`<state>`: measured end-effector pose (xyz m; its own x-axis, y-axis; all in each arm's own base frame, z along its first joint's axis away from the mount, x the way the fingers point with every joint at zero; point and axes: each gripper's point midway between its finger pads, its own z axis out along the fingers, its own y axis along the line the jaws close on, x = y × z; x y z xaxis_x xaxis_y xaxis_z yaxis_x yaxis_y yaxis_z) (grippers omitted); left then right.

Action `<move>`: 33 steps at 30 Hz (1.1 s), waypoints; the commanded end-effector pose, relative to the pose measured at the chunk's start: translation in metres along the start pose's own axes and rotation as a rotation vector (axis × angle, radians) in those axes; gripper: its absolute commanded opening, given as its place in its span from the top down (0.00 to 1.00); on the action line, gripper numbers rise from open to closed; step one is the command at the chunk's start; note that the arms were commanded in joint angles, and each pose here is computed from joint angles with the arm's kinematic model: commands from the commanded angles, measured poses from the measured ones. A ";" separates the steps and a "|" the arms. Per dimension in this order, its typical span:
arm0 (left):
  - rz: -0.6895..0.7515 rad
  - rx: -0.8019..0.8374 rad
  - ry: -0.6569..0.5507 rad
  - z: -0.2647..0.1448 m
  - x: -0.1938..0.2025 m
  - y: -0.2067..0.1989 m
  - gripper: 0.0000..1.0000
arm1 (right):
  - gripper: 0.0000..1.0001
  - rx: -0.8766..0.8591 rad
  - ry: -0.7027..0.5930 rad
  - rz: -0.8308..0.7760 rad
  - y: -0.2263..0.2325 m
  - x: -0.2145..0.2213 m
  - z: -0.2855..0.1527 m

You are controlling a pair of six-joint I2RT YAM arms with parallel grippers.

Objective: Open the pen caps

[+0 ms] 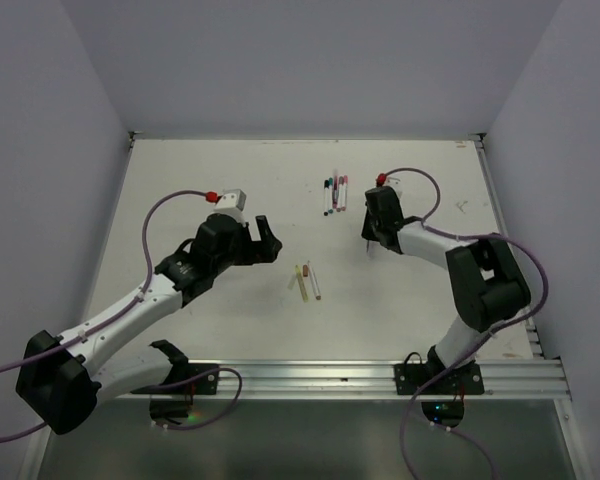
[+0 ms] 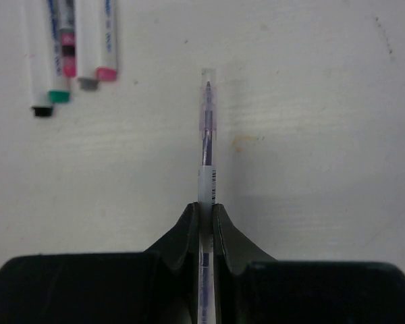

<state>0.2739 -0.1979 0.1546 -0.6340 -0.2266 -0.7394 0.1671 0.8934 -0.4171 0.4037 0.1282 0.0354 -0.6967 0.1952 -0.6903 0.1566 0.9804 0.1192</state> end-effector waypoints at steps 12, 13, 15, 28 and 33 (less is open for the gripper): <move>-0.144 0.391 -0.048 -0.007 -0.041 -0.098 0.07 | 1.00 -0.717 -0.325 -0.059 0.132 0.013 -0.211; -0.153 0.405 -0.054 -0.008 -0.042 -0.104 0.09 | 1.00 -0.745 -0.322 -0.068 0.137 0.021 -0.217; -0.167 0.404 -0.064 -0.005 -0.045 -0.108 0.12 | 1.00 -0.776 -0.341 -0.065 0.141 0.020 -0.227; -0.257 0.385 -0.055 0.020 -0.045 -0.120 0.41 | 1.00 -0.859 -0.342 -0.102 0.160 0.034 -0.241; -0.268 0.367 -0.068 0.026 -0.048 -0.120 0.52 | 1.00 -0.864 -0.343 -0.109 0.162 0.036 -0.241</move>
<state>0.2895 -0.2944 0.1874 -0.7036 -0.3977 -0.5889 0.2286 0.6580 -0.7175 0.2348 0.2946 0.1904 -0.4389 0.1843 -0.8794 -0.5486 0.7202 0.4247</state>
